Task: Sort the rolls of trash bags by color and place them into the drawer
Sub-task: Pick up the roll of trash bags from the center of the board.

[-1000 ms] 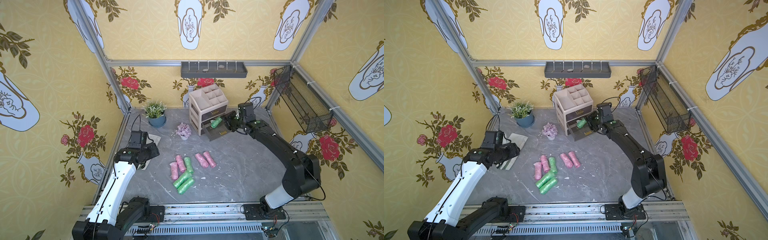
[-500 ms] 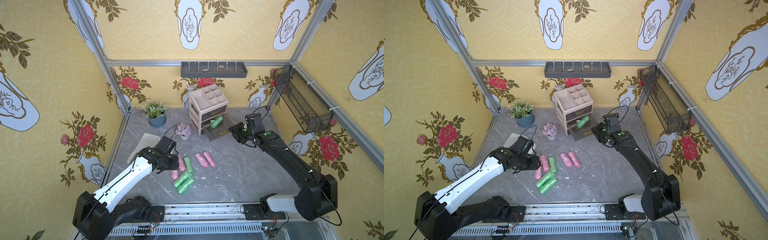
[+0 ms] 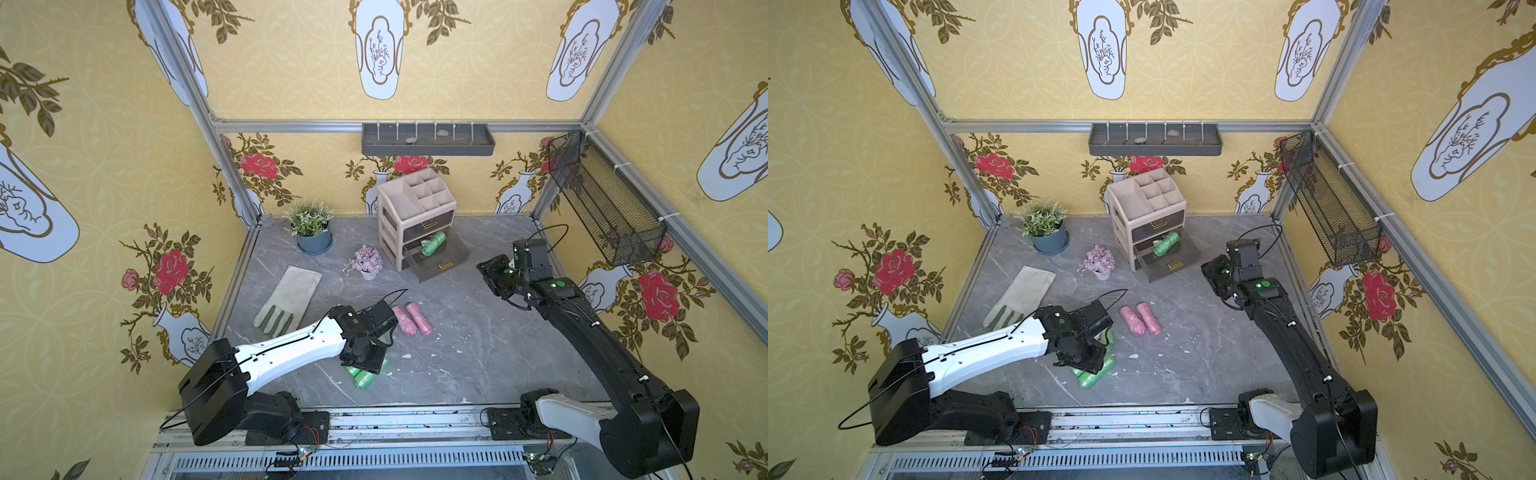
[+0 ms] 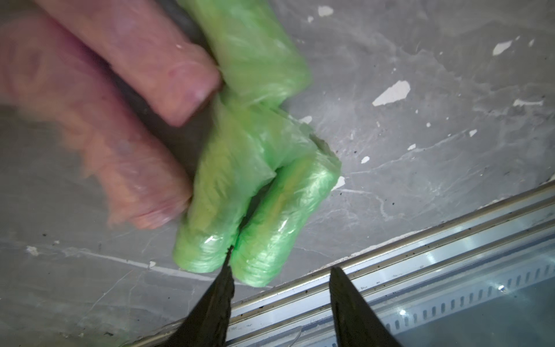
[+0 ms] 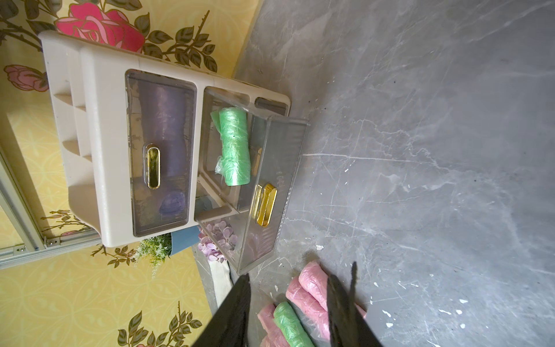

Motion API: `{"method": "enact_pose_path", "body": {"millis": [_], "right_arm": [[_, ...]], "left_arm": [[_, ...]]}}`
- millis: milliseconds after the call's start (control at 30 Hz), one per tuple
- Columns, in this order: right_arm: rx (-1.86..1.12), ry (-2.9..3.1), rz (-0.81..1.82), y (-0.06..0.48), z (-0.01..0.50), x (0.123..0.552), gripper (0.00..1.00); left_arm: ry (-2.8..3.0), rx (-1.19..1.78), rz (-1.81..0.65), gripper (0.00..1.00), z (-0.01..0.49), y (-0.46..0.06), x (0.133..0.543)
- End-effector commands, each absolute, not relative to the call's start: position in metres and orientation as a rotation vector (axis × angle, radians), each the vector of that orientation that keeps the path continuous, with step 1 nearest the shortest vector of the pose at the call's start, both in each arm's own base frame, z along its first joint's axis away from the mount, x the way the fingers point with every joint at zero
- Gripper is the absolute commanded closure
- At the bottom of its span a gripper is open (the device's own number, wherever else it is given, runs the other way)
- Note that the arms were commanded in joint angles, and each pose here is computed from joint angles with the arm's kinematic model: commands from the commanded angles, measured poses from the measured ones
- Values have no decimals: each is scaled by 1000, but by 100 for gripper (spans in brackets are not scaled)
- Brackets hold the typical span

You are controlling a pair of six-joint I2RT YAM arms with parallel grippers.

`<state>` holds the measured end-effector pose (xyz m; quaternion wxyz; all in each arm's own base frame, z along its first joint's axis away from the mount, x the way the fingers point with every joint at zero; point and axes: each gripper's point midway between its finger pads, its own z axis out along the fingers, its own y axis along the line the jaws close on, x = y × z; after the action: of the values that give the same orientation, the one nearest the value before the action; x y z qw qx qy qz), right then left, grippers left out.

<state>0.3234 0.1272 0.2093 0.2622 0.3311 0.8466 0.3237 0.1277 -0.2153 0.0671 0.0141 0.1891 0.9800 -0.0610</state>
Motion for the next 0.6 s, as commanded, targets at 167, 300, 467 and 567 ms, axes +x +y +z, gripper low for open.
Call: {"method": "enact_pose_path", "body": {"millis": [167,300,467,567], "right_arm": [[900,2303,859,116,204,315,56],[908,2310,860,114,201,315,56],[919,2314,864,113,195,316,56],[927,2316,869,112,191,316,56]], "left_arm": [[3114,707,-26,47,40,-217,129],[3148,750,4,49,30,-219,124],[3166,792,13,54,25,-222,115],[3170,805,23,58,23,-223,112]]}}
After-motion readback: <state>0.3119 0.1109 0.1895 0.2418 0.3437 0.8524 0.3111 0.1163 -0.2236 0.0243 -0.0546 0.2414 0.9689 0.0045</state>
